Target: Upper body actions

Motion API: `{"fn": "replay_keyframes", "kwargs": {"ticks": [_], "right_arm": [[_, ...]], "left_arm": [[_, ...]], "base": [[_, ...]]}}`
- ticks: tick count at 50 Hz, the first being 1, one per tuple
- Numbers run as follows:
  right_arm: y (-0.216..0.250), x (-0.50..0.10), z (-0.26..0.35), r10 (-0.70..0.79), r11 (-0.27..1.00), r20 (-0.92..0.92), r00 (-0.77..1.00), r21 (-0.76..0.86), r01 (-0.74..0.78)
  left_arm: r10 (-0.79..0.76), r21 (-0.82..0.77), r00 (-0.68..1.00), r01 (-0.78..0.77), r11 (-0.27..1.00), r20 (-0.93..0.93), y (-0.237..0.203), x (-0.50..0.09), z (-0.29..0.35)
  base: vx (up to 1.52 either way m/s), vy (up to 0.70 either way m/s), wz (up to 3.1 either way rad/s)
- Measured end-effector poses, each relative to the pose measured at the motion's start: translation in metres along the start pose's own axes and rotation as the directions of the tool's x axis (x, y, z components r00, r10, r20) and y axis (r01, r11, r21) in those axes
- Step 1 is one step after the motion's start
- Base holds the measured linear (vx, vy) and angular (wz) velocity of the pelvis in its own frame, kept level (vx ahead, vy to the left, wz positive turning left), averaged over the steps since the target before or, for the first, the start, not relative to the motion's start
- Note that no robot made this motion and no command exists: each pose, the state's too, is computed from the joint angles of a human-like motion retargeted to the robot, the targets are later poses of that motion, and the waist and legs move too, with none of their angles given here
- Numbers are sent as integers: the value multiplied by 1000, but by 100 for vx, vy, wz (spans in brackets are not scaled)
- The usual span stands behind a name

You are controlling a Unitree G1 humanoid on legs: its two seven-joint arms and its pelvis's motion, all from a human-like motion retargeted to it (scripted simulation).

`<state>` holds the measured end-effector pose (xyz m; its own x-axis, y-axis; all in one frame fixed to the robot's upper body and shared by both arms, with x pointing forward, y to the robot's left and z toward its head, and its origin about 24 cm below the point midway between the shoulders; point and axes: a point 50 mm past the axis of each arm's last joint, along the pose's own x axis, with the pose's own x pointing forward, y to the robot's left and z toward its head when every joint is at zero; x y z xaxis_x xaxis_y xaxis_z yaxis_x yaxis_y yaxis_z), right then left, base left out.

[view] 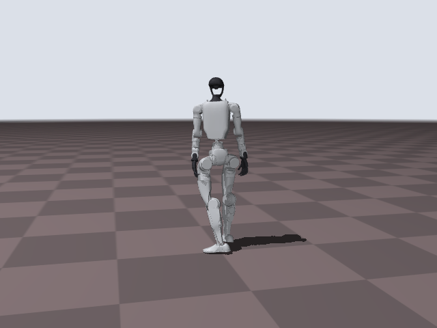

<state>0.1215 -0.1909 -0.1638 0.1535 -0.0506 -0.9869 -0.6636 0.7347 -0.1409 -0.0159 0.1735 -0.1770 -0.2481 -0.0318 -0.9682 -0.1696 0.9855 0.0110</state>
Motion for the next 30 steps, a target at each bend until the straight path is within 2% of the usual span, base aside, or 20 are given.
{"fn": "replay_keyframes", "kwargs": {"ticks": [8, 20, 30], "right_arm": [[10, 1, -15, 10, 992, -52, 999, 129, -4], [47, 0, -64, 124, 946, -216, 969, 321, -49], [46, -3, -82, 133, 916, -248, 960, 399, -24]], "left_arm": [[8, 53, 993, -14, 999, 114, -7, -8, 37], [-52, 84, 962, 31, 996, 269, -35, -19, 75], [-115, 197, 973, 75, 977, 199, -54, -14, 58]], "base": [[-6, 1, -97], [1, 5, -27], [9, 12, 78]]}}
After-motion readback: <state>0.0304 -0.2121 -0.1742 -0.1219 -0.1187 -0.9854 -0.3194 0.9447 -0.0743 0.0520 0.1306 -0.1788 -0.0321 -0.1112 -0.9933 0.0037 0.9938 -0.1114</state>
